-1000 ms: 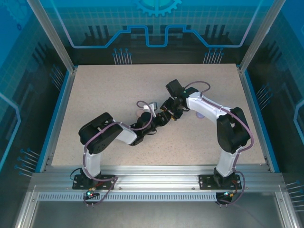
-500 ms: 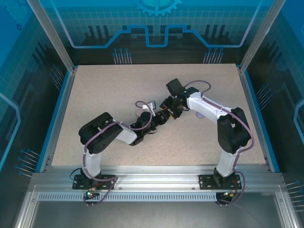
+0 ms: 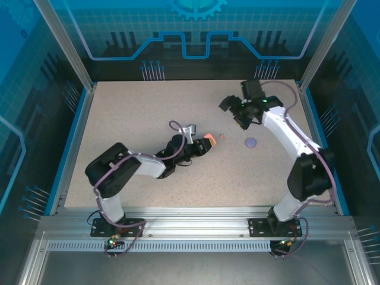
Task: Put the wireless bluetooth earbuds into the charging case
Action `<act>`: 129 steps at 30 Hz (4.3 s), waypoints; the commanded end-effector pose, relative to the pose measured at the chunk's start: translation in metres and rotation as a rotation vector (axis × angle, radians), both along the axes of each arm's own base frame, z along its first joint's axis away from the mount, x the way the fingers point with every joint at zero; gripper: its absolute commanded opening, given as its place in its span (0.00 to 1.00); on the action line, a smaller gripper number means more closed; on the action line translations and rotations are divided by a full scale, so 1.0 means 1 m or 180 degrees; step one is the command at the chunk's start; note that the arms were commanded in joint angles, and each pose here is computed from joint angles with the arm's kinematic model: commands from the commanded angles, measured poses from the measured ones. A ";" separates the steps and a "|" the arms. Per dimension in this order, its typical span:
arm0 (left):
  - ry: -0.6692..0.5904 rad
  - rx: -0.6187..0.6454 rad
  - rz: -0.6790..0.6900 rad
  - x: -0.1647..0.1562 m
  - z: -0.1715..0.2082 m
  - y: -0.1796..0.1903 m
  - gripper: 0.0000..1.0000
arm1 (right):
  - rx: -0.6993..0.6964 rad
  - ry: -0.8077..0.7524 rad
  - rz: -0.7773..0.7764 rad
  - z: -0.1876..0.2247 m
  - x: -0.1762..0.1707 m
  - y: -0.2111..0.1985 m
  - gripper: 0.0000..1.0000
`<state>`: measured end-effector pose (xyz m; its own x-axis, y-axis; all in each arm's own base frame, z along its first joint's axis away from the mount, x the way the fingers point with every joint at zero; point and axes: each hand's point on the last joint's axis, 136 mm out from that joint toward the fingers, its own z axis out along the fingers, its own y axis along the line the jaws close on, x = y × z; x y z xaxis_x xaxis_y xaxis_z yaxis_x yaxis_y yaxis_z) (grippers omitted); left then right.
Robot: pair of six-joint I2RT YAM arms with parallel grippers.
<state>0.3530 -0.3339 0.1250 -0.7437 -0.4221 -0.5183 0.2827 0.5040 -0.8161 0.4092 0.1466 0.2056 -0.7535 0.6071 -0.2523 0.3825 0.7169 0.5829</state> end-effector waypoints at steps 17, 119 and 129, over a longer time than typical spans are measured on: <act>-0.0411 0.0172 -0.1496 -0.033 0.095 0.005 0.03 | 0.0596 -0.1578 0.1787 0.008 -0.081 0.046 0.83; -0.0543 0.0725 -0.1684 -0.029 0.124 0.027 0.94 | 0.0136 -0.1273 0.2603 -0.022 -0.067 0.051 0.00; -0.0154 0.1472 -0.2414 -0.025 0.092 0.035 0.98 | -0.0422 -0.1381 0.3341 -0.037 -0.062 0.068 0.00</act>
<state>0.3481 -0.3117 0.2675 -0.6583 0.2761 -0.7002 0.7385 0.4167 -0.5300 0.3538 0.2100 0.1752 -0.7537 -0.2059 -0.6242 -0.5801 0.6548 0.4845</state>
